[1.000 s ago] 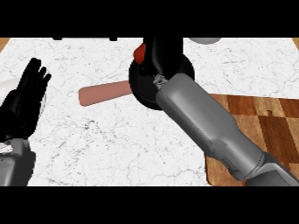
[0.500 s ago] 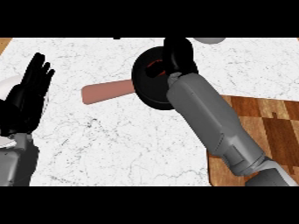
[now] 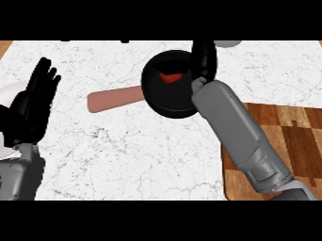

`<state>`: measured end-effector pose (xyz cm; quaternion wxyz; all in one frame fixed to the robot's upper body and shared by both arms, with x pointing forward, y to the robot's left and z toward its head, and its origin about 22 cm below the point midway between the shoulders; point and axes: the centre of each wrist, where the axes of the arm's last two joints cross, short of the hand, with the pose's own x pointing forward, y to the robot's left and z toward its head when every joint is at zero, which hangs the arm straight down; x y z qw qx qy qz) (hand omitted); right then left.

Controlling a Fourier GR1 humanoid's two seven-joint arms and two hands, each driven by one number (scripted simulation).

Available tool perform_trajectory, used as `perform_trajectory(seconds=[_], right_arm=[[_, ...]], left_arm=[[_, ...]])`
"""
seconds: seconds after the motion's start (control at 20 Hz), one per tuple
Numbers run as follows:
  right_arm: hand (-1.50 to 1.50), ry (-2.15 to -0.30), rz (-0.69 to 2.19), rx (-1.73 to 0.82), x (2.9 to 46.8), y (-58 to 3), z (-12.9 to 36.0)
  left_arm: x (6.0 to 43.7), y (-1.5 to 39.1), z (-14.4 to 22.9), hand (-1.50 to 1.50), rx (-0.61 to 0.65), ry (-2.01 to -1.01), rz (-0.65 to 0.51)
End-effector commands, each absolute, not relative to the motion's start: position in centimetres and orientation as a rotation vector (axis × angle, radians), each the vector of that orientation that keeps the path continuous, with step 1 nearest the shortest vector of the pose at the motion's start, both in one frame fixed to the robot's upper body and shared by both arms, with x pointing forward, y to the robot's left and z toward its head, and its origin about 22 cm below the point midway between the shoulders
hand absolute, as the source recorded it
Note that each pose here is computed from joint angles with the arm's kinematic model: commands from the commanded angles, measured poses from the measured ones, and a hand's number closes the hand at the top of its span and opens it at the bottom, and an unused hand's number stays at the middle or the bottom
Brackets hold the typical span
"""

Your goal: Pick the bell pepper from the cutting board and place it in the pot

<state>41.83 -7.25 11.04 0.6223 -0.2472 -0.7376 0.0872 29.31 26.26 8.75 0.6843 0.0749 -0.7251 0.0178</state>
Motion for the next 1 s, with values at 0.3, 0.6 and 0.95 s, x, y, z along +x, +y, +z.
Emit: perform_trajectory(seconds=[0.3, 0.6, 0.95], right_arm=[[-1.5, -1.76, 0.037, -0.425, 41.5, -15.0, 10.6], [-1.5, -1.765, 0.072, -0.378, 38.7, -19.3, 12.3], [-1.5, -1.743, 0.102, -0.379, 37.5, -24.7, 12.2]], left_arm=[[29.1, 27.2, 9.1, 0.0, 0.2, -1.611, 0.065], [29.5, 27.0, 8.6, 0.0, 0.231, -1.612, 0.081], [27.8, 26.9, 10.2, 0.0, 0.197, -1.609, 0.068]])
